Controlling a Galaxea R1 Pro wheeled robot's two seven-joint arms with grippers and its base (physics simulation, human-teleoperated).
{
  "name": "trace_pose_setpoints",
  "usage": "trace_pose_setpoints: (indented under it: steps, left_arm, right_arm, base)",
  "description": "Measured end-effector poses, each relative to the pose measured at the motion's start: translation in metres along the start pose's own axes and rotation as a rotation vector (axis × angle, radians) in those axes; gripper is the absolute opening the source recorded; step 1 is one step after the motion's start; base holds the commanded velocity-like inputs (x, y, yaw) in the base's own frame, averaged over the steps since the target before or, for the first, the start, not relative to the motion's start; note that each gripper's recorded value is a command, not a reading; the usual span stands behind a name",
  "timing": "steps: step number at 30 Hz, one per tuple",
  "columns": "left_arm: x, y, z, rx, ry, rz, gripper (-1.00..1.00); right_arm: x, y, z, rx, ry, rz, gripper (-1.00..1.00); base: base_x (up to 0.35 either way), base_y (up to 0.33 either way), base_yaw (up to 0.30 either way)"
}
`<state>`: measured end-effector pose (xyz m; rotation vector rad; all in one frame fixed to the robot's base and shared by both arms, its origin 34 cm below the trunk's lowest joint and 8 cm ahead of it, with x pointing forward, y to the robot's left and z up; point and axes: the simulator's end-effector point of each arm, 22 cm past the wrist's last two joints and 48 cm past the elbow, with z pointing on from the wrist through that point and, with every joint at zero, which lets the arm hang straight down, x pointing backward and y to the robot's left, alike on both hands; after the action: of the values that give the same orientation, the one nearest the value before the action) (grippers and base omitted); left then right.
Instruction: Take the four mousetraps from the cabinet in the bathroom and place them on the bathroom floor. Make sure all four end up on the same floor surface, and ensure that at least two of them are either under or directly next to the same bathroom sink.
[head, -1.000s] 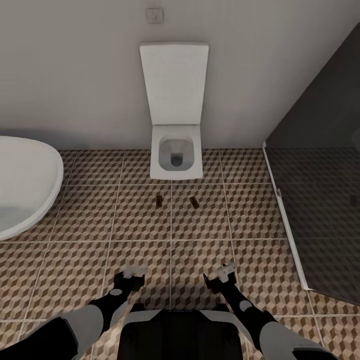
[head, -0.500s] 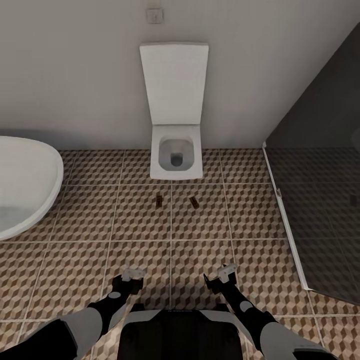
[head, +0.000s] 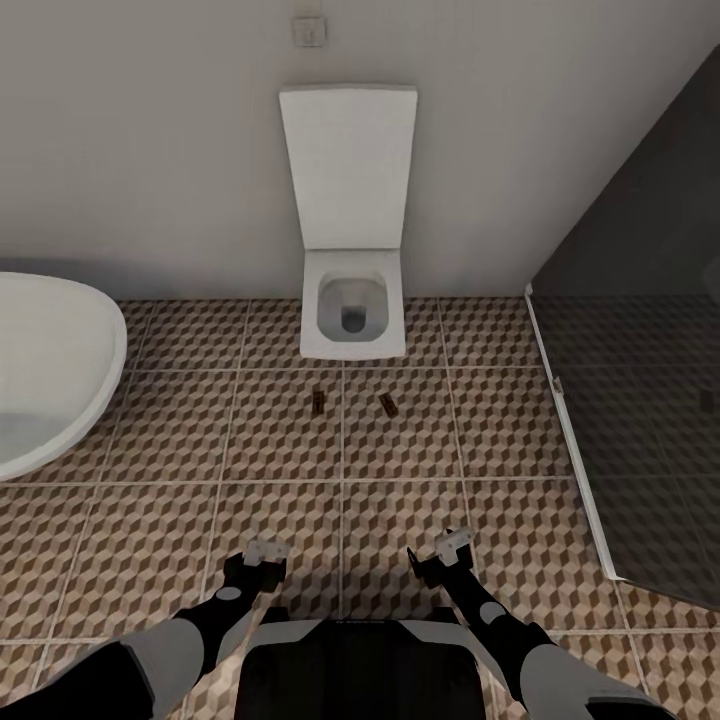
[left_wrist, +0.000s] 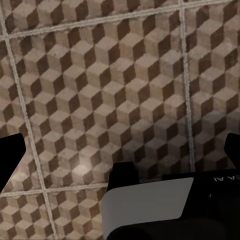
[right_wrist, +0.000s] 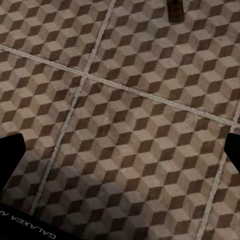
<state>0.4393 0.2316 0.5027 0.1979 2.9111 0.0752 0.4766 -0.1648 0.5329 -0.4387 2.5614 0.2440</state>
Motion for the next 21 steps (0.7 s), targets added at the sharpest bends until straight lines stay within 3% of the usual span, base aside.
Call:
trace_pose_setpoints:
  steps: [21]
  left_arm:
    - [0.0008,-0.0017,-0.0003,0.002,0.001,-0.001,1.00]
  right_arm:
    - [-0.0004,0.0013,0.0002,-0.002,-0.001,0.000,1.00]
  base:
    - [0.000,0.000,0.000]
